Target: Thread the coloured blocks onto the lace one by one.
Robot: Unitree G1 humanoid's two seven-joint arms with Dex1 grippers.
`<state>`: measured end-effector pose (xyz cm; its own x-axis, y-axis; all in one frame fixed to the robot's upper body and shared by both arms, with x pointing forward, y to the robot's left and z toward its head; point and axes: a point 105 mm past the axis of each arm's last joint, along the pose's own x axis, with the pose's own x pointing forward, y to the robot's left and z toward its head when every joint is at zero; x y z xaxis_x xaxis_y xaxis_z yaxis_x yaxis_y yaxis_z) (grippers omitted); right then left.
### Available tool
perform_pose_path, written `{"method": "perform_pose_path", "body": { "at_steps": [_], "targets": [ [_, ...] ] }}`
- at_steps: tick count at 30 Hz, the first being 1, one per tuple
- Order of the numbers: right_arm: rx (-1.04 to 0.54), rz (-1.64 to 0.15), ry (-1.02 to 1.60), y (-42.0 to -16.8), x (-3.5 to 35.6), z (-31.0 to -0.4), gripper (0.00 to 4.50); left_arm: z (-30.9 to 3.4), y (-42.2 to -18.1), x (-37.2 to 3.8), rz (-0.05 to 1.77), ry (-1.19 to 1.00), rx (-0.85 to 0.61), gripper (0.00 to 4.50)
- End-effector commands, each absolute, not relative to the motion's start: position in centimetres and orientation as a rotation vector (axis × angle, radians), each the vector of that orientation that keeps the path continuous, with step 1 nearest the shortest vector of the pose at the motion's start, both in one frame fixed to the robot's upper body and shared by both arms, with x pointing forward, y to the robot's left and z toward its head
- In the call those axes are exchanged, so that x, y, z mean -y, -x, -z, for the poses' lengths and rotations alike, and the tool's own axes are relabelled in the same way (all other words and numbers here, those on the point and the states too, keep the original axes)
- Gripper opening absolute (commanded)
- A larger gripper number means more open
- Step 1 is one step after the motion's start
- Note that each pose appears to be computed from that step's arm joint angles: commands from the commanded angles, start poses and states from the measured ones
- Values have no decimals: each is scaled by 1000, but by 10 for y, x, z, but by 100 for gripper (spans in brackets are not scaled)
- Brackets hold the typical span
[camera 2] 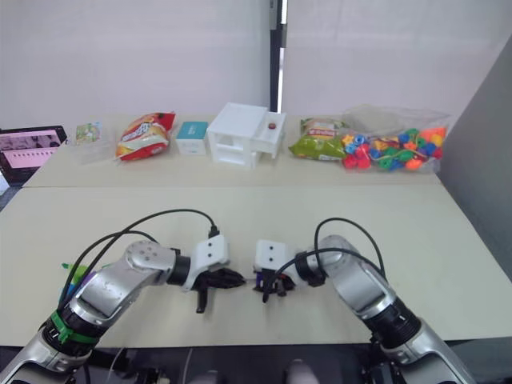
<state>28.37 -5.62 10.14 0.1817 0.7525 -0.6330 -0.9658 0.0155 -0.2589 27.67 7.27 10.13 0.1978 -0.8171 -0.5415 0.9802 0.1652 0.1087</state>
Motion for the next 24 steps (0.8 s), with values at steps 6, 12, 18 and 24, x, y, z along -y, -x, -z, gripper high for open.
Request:
{"method": "perform_pose_path", "body": {
  "at_steps": [6,12,18,24],
  "targets": [
    [-386,-1395,718,-276,56,-98,138,-93,-278,-54,1388,-475,-329,0],
    [-381,-1393,707,-274,56,-99,138,-86,-275,-55,1407,-451,-346,0],
    [-373,-1401,701,-273,52,-100,138,-74,-277,-48,1432,-449,-385,0],
    [-375,-1405,700,-271,51,-100,138,-83,-284,-49,1407,-435,-337,33]
  ]
}}
